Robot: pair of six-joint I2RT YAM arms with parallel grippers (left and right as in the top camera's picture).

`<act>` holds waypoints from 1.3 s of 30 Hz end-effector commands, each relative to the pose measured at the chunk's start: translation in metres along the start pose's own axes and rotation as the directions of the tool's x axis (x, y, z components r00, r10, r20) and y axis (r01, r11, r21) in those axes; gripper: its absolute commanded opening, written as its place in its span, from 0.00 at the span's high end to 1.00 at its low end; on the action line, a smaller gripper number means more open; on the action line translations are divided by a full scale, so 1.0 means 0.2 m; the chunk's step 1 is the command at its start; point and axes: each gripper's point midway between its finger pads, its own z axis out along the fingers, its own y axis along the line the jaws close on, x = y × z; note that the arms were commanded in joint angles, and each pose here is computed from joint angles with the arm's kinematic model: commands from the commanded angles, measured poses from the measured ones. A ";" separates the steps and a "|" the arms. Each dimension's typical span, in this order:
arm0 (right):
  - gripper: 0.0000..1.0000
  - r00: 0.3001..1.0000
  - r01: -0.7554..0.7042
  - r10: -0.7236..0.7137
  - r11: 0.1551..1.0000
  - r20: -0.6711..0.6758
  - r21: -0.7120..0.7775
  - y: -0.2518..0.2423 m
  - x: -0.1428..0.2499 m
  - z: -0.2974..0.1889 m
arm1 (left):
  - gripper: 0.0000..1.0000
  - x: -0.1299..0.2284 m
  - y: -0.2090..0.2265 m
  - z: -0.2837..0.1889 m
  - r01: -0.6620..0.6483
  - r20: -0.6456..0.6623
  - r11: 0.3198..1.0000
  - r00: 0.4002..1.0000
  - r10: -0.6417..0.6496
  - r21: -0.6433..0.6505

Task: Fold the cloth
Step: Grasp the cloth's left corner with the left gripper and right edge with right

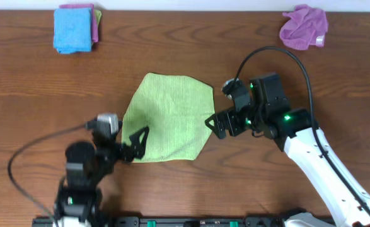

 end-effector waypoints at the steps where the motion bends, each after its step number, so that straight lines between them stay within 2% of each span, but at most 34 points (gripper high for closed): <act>1: 0.01 1.000 -0.007 0.007 1.000 0.006 0.019 -0.02 -0.02 -0.01 | 0.05 -0.13 -0.02 0.08 -0.050 -0.063 0.999 0.997 0.050 -0.005; 7: 0.01 0.999 -0.048 0.047 0.998 0.016 0.046 -0.12 -0.04 0.01 | 0.04 -0.11 0.03 0.32 -0.053 -0.368 0.998 0.929 0.039 -0.027; 10: 0.01 0.996 -0.090 0.087 0.994 0.036 0.065 -0.21 -0.05 -0.01 | 0.05 -0.07 0.04 0.42 -0.023 -0.469 0.999 0.883 -0.001 -0.044; 16: 0.01 0.994 -0.106 0.104 0.993 0.031 0.060 -0.26 -0.06 0.06 | 0.05 0.03 0.16 0.51 0.053 -0.515 0.982 0.845 -0.142 -0.184; 22: 0.01 0.994 -0.106 0.107 0.994 0.020 -0.038 -0.27 -0.08 0.22 | 0.05 0.15 0.17 0.56 0.127 -0.570 0.974 0.793 -0.213 -0.188; 29: 0.01 0.990 -0.141 0.138 0.978 -0.036 -0.154 -0.29 -0.02 0.44 | 0.05 0.21 0.19 0.62 0.187 -0.575 0.958 0.769 -0.281 -0.217; 32: 0.01 0.987 -0.158 0.151 0.976 -0.061 -0.152 -0.31 0.01 0.48 | 0.05 0.20 0.17 0.66 0.210 -0.568 0.960 0.774 -0.278 -0.185; 39: 0.01 0.985 -0.167 0.157 0.974 -0.073 -0.151 -0.33 0.03 0.51 | 0.04 0.12 0.20 0.77 0.212 -0.490 0.964 0.831 -0.265 -0.161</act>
